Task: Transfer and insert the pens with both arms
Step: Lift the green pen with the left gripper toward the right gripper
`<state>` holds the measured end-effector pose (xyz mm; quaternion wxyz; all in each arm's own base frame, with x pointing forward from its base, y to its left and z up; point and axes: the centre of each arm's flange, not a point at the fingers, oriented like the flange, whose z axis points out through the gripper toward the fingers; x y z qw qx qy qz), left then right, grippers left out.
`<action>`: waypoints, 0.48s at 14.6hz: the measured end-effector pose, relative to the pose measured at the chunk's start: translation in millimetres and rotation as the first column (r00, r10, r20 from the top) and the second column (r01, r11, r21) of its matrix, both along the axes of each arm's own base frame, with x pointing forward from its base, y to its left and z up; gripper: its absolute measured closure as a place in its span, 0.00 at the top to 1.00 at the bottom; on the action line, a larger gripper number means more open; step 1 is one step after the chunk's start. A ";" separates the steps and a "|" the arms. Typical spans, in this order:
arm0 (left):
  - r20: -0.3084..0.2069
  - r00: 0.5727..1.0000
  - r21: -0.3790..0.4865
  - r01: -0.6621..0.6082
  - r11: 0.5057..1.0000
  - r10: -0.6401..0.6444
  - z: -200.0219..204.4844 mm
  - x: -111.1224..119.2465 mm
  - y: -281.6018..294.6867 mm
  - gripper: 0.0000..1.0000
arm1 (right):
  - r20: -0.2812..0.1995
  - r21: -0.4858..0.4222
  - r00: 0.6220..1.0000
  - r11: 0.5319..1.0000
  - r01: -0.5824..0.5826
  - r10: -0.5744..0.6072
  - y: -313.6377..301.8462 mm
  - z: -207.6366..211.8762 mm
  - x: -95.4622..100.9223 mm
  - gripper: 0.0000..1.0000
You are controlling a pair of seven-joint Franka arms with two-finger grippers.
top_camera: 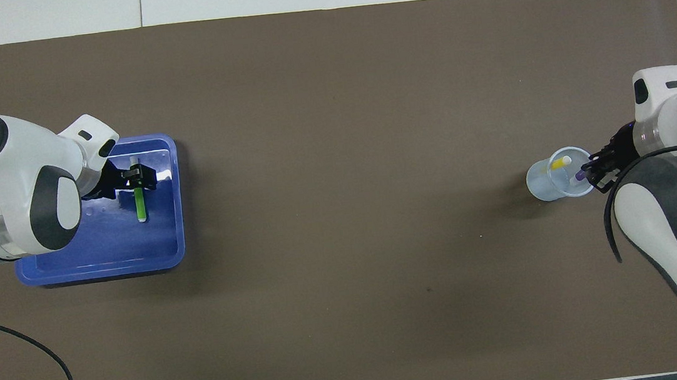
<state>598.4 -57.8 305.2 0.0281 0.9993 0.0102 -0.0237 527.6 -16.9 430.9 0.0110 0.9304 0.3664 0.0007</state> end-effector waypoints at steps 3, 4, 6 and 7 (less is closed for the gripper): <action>0.011 1.000 0.000 0.000 1.000 0.000 0.2 1.3 -0.1 0.59 | 0.037 0.010 0.999 1.000 0.002 -0.003 2.1 -6.4 0.8 0.18; 0.011 1.000 0.000 0.001 1.000 -0.001 -0.3 1.3 -0.5 0.59 | 0.043 0.024 0.999 1.000 0.010 -0.011 3.4 -10.2 0.0 0.18; 0.010 1.000 0.000 0.004 1.000 -0.004 -1.2 1.2 -2.2 0.56 | 0.037 0.044 0.999 0.999 0.020 -0.022 5.5 -16.6 -2.6 0.18; 0.010 1.000 0.000 0.004 1.000 -0.004 -1.6 1.2 -2.7 0.56 | 0.033 0.052 0.999 0.998 0.027 -0.029 5.3 -18.9 -3.8 0.18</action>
